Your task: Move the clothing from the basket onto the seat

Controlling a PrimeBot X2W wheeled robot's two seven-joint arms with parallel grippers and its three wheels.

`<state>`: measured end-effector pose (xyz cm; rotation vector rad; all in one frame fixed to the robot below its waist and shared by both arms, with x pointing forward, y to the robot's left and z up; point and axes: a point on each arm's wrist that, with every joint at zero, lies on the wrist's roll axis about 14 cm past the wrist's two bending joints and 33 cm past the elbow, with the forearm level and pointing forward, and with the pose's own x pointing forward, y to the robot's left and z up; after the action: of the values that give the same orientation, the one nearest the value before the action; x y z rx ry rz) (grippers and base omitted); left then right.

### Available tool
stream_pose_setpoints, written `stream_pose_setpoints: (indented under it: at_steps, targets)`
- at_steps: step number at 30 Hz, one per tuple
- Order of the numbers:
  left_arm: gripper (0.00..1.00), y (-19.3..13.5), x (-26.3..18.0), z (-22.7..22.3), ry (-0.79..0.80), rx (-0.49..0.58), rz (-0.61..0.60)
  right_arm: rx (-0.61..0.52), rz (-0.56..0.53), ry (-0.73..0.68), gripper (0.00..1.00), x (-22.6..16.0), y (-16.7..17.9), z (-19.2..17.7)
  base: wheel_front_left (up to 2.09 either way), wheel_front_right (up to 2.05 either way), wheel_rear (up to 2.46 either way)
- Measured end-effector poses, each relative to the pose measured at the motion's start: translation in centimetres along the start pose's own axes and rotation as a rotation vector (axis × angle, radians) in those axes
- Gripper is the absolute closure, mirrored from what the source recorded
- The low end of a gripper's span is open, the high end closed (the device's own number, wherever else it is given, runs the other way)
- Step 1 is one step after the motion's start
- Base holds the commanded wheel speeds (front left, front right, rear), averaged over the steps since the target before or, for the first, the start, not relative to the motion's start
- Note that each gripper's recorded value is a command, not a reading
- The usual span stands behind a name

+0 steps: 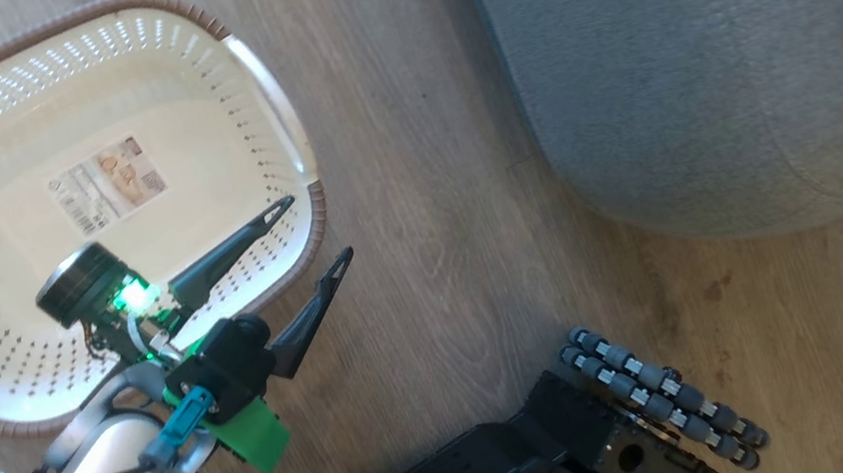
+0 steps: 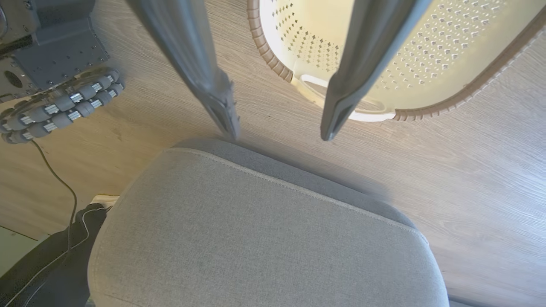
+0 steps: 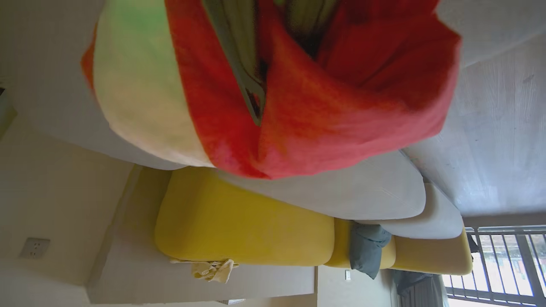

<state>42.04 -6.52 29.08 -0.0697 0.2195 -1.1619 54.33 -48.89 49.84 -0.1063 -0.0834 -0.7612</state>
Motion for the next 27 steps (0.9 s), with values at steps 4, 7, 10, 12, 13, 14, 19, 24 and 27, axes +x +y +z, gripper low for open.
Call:
stream_pose_setpoints:
  at_steps: [4,7,10,12,13,14,19,24,27]
  targets:
    - [0.0,0.5,-0.1,-0.1,-0.002,-0.01,0.024,0.005,0.012,0.114,1.0,-0.9,1.2,-4.3,0.0,0.0,0.0]
    - [0.0,1.0,-0.2,0.2,-0.007,-0.009,0.044,-0.002,0.043,0.227,1.0,-2.2,2.3,-7.7,0.0,0.0,0.0]
    - [0.0,1.1,-0.2,0.5,-0.012,-0.005,0.052,0.006,0.053,0.33,1.0,-3.3,2.6,-10.0,0.0,0.0,0.0]
    - [0.0,1.5,0.0,1.1,-0.032,-0.043,0.078,0.001,0.06,0.369,1.0,-3.8,2.6,-10.7,0.0,0.0,0.0]
    - [0.0,1.8,0.2,1.5,-0.05,-0.073,0.099,0.001,0.059,0.373,1.0,-3.9,2.5,-10.7,0.0,0.0,0.0]
    - [0.0,1.9,0.3,1.9,-0.06,-0.083,0.108,-0.001,0.058,0.374,0.71,-3.9,2.3,-10.6,0.0,0.0,0.0]
    - [0.0,1.5,0.5,3.4,-0.081,-0.06,0.101,0.012,0.055,0.379,0.0,-4.2,1.9,-9.7,0.0,0.0,0.0]
    - [0.0,0.7,0.9,5.2,-0.105,-0.056,0.093,0.004,0.07,0.362,0.0,-4.2,1.7,-7.9,0.0,0.0,0.0]
    - [0.0,-0.4,1.2,7.1,-0.138,-0.065,0.082,-0.001,0.084,0.346,0.0,-4.1,1.2,-6.1,0.0,0.0,0.0]
